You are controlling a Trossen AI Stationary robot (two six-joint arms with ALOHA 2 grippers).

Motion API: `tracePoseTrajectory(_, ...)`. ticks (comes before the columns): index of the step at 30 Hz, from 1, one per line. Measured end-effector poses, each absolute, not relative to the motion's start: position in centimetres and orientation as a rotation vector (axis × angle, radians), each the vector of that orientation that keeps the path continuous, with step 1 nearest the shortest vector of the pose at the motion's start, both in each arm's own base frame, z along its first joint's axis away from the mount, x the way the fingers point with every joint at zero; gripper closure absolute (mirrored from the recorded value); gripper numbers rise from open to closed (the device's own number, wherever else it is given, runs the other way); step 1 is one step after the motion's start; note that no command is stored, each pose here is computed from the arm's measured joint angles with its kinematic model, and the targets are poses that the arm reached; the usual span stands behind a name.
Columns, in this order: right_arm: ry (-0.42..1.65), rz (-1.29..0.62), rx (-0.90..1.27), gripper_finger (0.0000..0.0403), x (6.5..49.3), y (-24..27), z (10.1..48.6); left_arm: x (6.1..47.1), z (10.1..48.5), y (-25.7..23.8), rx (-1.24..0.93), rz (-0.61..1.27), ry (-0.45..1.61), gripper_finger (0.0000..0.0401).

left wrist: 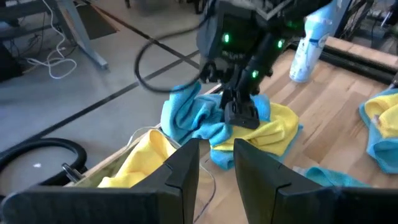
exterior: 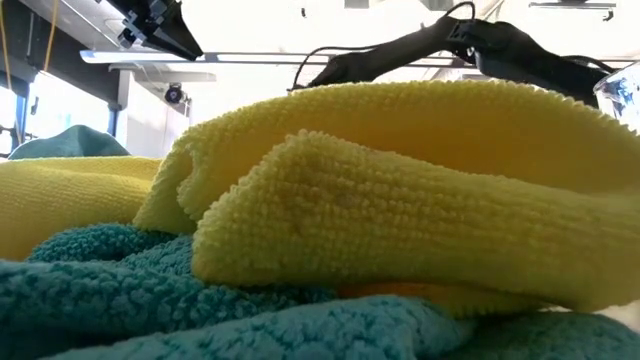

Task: Sort microfiber towel by color & place in baskets
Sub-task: Put the blue towel into the bottom transparent bin

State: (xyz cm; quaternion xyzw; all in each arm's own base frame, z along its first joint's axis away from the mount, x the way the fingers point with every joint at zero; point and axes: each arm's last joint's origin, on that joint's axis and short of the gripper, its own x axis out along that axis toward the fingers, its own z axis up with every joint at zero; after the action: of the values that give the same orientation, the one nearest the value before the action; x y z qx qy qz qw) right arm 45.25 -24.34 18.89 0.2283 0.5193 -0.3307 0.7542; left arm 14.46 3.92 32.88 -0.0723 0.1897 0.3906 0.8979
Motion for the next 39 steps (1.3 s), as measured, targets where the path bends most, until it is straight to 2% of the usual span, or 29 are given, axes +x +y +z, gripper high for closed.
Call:
tracePoseTrajectory(4,1.187,-0.731,0.515,0.0250,45.0,-24.2,18.0,14.6,33.1,3.9,-0.182,0.812,0.353,0.0311)
tracePoseTrajectory(9,1.227,-0.728,0.489,0.0377,44.6,-23.7,18.7,14.8,33.2,3.7,-0.209,0.705,0.359,0.0311)
tracePoseTrajectory(10,1.219,-0.723,0.477,0.0389,44.5,-23.5,19.5,14.9,33.2,3.6,-0.196,0.676,0.366,0.0311)
tracePoseTrajectory(14,1.175,-0.734,0.413,0.0376,44.0,-21.6,23.6,15.7,32.7,2.9,-0.092,0.519,0.447,0.0311)
tracePoseTrajectory(18,1.148,-0.754,0.331,0.0396,42.8,-18.5,28.3,16.5,32.3,2.2,-0.067,0.470,0.479,0.0311)
tracePoseTrajectory(28,0.948,-0.768,0.256,0.0399,36.0,-6.3,41.0,17.1,32.0,0.5,-0.099,0.373,0.489,0.0311)
tracePoseTrajectory(35,0.749,-0.700,0.320,0.0400,29.5,3.6,46.2,17.1,32.0,-1.5,-0.172,0.286,0.480,0.0311)
tracePoseTrajectory(39,0.618,-0.631,0.385,0.0401,26.4,8.7,47.7,17.0,32.0,-2.6,-0.174,0.227,0.483,0.0311)
